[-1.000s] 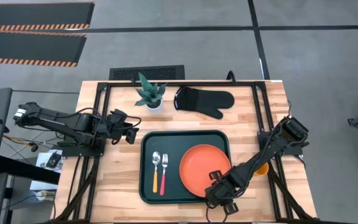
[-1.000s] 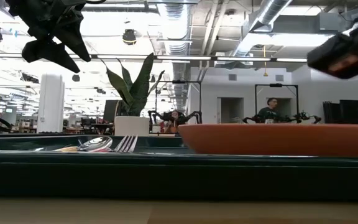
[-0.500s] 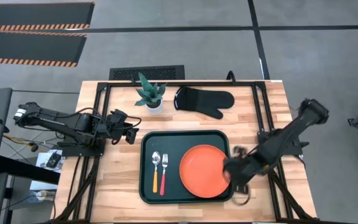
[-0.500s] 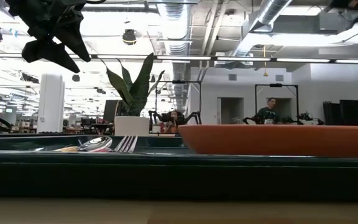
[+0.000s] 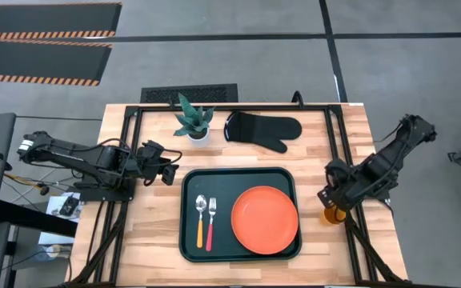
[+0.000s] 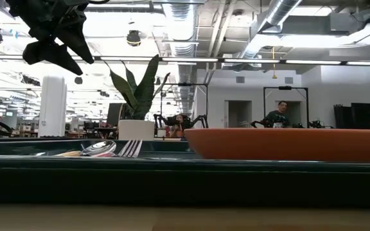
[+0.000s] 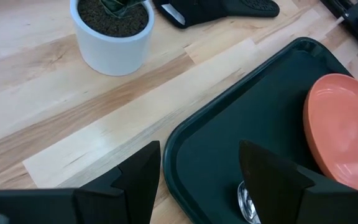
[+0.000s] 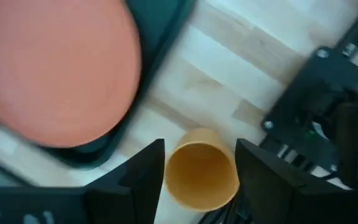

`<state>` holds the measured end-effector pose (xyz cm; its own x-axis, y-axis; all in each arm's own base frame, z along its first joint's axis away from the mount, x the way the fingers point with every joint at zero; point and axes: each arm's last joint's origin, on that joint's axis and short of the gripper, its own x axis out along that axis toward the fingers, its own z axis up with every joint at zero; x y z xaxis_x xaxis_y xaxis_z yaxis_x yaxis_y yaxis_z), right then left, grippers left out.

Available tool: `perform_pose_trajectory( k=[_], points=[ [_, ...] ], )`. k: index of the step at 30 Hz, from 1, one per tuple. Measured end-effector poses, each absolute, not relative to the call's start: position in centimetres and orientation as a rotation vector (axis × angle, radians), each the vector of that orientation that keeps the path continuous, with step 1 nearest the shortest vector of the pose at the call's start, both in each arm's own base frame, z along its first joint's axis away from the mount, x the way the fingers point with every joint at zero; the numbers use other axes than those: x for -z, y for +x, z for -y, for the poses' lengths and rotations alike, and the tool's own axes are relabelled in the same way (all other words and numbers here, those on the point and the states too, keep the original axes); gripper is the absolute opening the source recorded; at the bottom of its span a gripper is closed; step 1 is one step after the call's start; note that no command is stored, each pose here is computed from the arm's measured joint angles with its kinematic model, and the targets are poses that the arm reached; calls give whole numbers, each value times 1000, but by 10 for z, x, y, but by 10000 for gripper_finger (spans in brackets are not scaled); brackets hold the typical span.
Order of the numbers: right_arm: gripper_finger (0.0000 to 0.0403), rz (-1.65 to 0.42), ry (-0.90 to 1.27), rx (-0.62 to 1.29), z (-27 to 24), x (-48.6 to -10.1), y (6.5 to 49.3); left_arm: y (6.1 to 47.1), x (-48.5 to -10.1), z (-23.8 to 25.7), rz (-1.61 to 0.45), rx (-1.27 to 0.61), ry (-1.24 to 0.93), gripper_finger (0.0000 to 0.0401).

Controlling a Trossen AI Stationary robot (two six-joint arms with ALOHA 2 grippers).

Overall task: Pick and place plate/cup/fork/spoon on tray
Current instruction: Put the yellow cup on the black tray at the top right of the orange plate

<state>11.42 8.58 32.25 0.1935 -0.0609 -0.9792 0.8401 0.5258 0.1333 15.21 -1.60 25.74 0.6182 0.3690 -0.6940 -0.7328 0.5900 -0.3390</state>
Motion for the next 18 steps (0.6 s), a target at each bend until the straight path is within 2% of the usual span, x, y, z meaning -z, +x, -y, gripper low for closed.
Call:
perform_pose_trajectory(
  k=[5,10,18],
  points=[
    [218,-1346,824,813,-84,-292,105,152,-257,16,-612,-690,-662,203],
    [222,-1354,895,761,-87,-275,101,152,-257,16,-611,-692,-666,203],
    [221,-1435,873,776,-89,-254,92,152,-257,16,-604,-701,-667,203]
  ],
)
